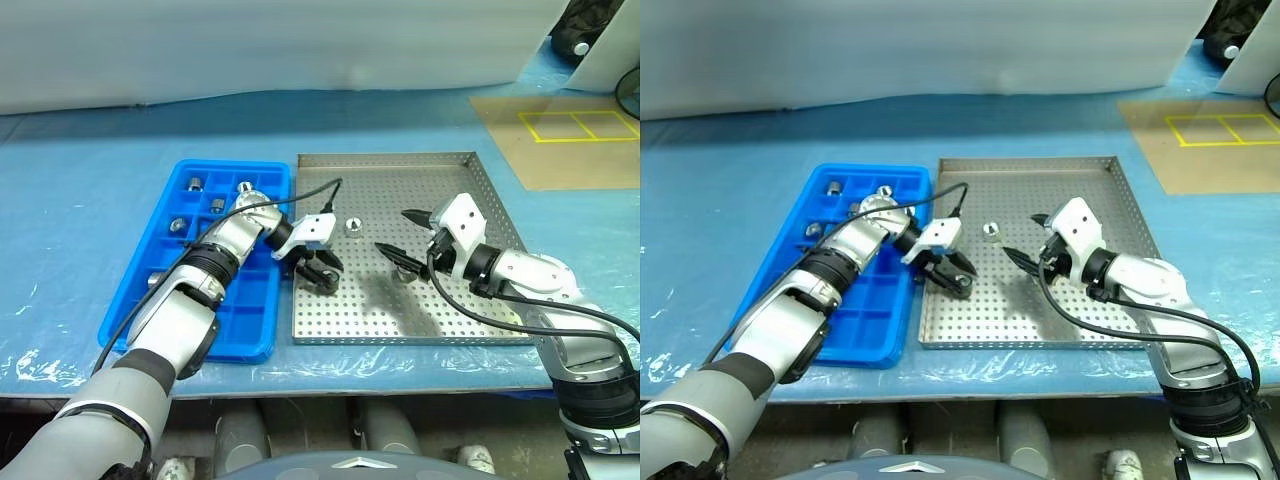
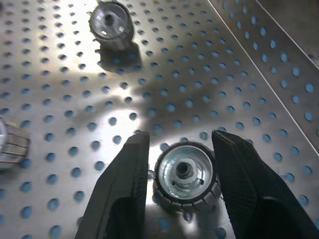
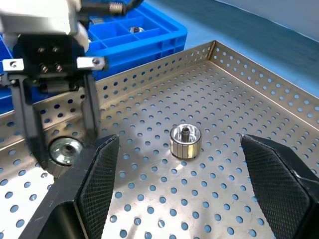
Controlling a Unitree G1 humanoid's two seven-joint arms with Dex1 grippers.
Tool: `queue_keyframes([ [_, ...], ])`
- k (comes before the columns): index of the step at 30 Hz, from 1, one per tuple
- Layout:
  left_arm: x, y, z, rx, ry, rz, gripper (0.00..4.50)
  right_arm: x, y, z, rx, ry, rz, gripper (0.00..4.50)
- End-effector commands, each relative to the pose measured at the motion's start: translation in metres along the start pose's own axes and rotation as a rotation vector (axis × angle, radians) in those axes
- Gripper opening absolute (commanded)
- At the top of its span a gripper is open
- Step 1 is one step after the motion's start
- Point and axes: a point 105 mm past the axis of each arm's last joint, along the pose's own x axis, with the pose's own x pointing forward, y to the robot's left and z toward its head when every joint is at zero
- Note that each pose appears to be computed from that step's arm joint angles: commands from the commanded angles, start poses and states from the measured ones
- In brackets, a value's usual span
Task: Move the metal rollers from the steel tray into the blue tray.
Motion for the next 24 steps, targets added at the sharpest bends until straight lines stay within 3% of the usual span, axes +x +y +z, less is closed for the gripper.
queue_keyframes([
  [1, -0.019, 0.014, 0.042, 0.126, -0.169, 0.103, 2.06, 0.005, 0.0, 0.013, -0.036, -0.049, 0.017, 3.99],
  [3, -0.028, 0.014, 0.045, 0.116, -0.201, 0.125, 2.06, 0.008, 0.0, 0.014, -0.042, -0.053, 0.03, 3.99],
  [8, -0.041, -0.003, 0.02, 0.065, -0.104, 0.07, 2.06, 0.015, -0.001, 0.016, -0.051, -0.061, 0.056, 3.99],
  [13, -0.042, -0.016, 0.024, 0.034, -0.116, -0.008, 2.06, 0.02, -0.001, 0.015, -0.055, -0.065, 0.073, 3.99],
  [16, -0.035, -0.015, 0.024, 0.019, -0.073, -0.039, 2.62, 0.02, 0.001, 0.015, -0.053, -0.067, 0.078, 3.99],
  [22, -0.018, -0.02, 0.014, 0.066, 0.025, -0.109, 4.47, 0.018, 0.004, 0.012, -0.043, -0.063, 0.07, 3.99],
  [24, -0.013, -0.026, 0.007, 0.082, 0.082, -0.156, 4.47, 0.016, 0.003, 0.012, -0.04, -0.061, 0.061, 3.99],
])
